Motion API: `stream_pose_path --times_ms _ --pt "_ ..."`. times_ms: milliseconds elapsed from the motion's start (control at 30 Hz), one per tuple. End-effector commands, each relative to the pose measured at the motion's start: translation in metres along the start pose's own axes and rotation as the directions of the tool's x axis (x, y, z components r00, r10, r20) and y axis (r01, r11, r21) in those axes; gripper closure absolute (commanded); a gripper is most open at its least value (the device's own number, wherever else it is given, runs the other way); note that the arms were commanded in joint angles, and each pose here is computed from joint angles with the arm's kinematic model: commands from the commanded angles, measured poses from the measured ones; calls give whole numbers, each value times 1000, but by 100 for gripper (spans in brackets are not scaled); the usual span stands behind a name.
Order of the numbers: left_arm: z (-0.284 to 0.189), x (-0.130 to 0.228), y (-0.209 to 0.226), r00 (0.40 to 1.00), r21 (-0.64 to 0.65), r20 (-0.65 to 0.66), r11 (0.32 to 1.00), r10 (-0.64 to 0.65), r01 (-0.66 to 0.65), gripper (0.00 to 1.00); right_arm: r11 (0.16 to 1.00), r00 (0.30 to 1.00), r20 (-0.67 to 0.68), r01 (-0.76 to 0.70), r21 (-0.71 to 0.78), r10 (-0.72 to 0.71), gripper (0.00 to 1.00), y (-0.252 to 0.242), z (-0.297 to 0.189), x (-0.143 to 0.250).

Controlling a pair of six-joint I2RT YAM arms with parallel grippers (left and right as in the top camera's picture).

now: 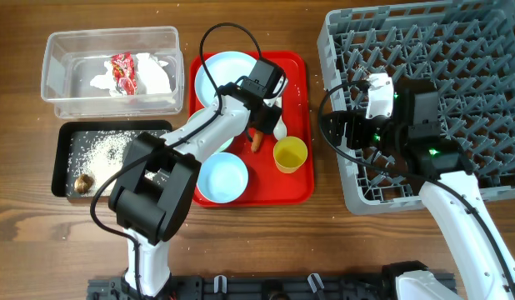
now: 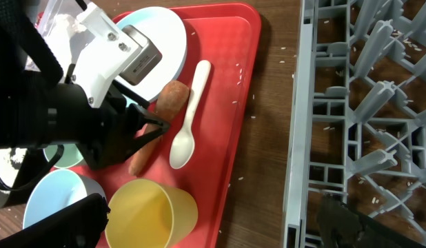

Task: Sort waste into correct bins and load items into the dishwasher rack

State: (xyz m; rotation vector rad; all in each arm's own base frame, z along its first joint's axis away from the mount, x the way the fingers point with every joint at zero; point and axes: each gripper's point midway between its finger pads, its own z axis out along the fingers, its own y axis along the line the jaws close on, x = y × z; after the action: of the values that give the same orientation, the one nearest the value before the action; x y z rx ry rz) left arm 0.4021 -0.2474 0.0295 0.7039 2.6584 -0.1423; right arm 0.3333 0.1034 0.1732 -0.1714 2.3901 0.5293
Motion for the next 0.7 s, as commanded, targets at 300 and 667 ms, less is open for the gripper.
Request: stream_pose_path --times_ms 300,667 --pt "28 21 -14 996 7 -76 999 45 -45 96 1000 1000 -3 -8 3 8 0 0 -1 -3" --pt "-82 -40 2 993 -37 113 998 -39 44 96 1000 1000 -6 -9 4 9 0 0 -1 -2"
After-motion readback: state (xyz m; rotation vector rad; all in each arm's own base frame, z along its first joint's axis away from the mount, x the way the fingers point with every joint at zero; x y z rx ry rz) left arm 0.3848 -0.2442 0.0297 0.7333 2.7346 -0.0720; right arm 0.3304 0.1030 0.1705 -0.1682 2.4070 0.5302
